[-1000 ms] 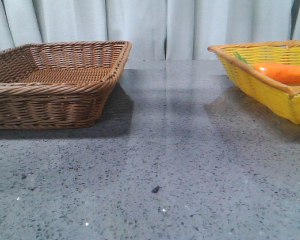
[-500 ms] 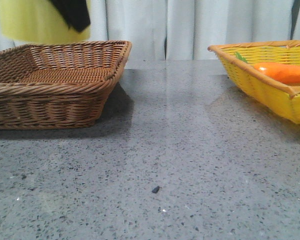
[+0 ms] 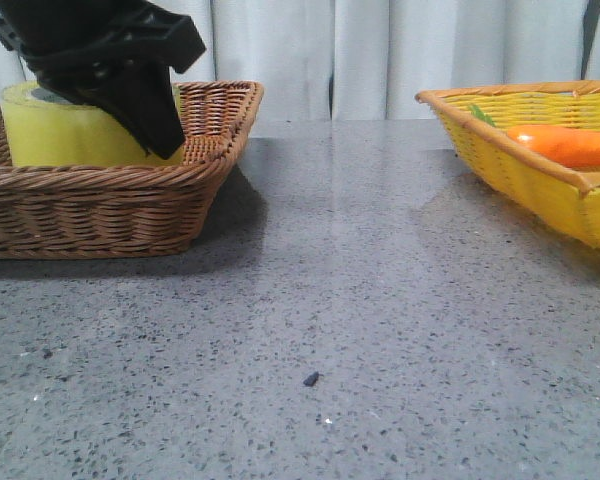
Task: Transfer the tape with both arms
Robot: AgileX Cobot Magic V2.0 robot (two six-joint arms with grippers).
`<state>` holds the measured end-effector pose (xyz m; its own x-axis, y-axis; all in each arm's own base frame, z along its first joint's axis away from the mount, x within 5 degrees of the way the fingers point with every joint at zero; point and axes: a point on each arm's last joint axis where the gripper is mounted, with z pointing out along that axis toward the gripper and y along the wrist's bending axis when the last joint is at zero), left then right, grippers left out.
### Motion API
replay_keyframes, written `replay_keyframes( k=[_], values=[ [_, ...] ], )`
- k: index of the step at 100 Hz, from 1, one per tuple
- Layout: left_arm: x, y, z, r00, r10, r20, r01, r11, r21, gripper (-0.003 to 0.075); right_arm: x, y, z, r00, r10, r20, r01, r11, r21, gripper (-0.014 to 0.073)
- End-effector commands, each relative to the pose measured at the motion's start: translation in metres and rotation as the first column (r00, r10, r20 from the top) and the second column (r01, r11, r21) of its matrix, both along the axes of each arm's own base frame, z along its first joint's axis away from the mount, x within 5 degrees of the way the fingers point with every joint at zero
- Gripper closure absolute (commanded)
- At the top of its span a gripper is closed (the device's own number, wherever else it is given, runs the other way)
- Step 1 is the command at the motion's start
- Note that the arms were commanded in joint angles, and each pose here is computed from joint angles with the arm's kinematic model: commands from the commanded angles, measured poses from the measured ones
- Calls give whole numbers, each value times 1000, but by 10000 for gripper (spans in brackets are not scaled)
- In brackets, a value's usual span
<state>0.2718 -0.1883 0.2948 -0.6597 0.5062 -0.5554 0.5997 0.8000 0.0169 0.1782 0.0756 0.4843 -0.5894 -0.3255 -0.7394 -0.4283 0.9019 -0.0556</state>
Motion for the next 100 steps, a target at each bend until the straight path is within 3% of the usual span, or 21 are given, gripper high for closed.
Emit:
replay_keyframes(
  k=[1, 11, 18, 40, 57, 74, 95, 100],
  values=[
    [2, -1, 24, 994, 9, 109, 0, 997, -81, 578, -5, -4, 12, 997, -8, 79, 6, 1000, 22, 669],
    [3, 0, 24, 994, 9, 111, -1, 997, -75, 421, -5, -4, 11, 997, -8, 74, 7, 1000, 20, 669],
    [2, 1, 24, 993, 6, 117, 2, 998, -67, 356, -8, -5, 12, 997, -8, 71, 7, 1000, 19, 669],
    [-10, 8, 44, 990, 16, 142, -1, 994, -111, 349, -28, -14, 12, 989, -11, 148, 3, 999, 52, 669],
    [-29, 18, 75, 964, 60, 260, 9, 967, -256, 430, -55, -25, -8, 968, -18, 249, -5, 996, 90, 669],
    [-64, 43, 95, 919, 97, 381, 44, 938, -345, 573, -79, -36, -48, 945, -25, 327, -12, 994, 111, 669],
    [-106, 73, 72, 879, 134, 458, 69, 914, -399, 743, -103, -46, -99, 892, -40, 450, -37, 986, 161, 669],
    [-116, 80, 62, 868, 143, 475, 75, 908, -411, 741, -107, -47, -109, 875, -45, 483, -45, 984, 174, 669]
  ],
)
